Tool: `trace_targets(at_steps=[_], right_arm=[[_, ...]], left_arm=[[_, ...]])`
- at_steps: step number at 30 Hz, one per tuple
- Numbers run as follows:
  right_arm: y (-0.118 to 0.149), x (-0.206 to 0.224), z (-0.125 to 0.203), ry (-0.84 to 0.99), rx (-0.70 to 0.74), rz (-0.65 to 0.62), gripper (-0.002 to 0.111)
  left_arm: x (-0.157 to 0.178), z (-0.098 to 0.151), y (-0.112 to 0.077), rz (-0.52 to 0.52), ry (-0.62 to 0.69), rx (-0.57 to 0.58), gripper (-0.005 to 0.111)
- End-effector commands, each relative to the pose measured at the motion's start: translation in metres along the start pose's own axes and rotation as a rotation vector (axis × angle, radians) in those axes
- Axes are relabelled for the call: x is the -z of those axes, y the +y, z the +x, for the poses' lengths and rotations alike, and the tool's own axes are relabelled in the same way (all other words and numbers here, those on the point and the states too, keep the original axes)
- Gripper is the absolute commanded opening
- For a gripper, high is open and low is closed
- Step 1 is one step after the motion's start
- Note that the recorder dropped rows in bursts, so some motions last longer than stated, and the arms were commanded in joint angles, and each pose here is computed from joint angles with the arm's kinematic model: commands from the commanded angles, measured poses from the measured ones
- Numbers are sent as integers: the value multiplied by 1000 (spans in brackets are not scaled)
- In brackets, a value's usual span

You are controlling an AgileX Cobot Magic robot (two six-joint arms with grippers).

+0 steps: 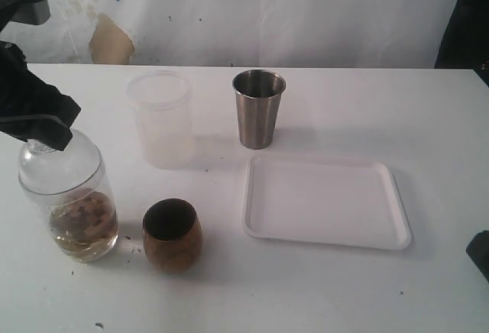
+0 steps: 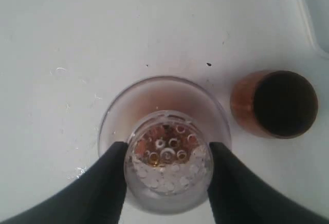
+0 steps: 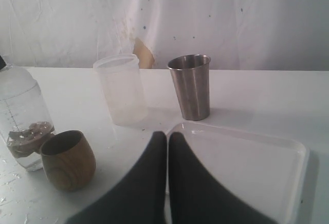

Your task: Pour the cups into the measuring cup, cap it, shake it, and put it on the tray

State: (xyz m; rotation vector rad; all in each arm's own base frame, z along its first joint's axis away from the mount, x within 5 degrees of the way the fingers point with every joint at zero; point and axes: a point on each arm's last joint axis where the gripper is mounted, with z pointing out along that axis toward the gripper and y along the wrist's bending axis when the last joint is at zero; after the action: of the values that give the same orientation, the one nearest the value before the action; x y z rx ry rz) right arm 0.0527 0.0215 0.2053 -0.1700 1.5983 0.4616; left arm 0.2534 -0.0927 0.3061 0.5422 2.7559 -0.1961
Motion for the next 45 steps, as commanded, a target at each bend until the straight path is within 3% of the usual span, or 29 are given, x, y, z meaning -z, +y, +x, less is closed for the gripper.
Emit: trace_targets(at_steps=[1, 4, 6, 14, 19, 25, 31, 37, 45], right_arm=[[0, 0, 2, 6, 5, 1, 1], [0, 0, 2, 6, 5, 1, 1], [0, 0, 2, 6, 5, 1, 1], [0, 0, 2, 6, 5, 1, 1], [0, 0, 2, 6, 5, 1, 1], [0, 0, 2, 4, 5, 0, 1], [0, 0, 2, 4, 5, 0, 1], [0, 0, 2, 4, 5, 0, 1], [0, 0, 2, 4, 5, 0, 1]], left_arm=[[-7, 3, -4, 48, 86, 25, 56], [2, -4, -5, 47, 53, 34, 72], [8, -8, -5, 47, 34, 33, 75], [31, -17, -7, 44, -51, 22, 76], [60, -7, -9, 21, -222, 10, 76], [75, 34, -15, 69, -585, 52, 75], [33, 86, -7, 61, -860, 185, 75], [-15, 133, -1, 45, -912, 291, 75], [-47, 167, -19, 105, -988, 99, 75]])
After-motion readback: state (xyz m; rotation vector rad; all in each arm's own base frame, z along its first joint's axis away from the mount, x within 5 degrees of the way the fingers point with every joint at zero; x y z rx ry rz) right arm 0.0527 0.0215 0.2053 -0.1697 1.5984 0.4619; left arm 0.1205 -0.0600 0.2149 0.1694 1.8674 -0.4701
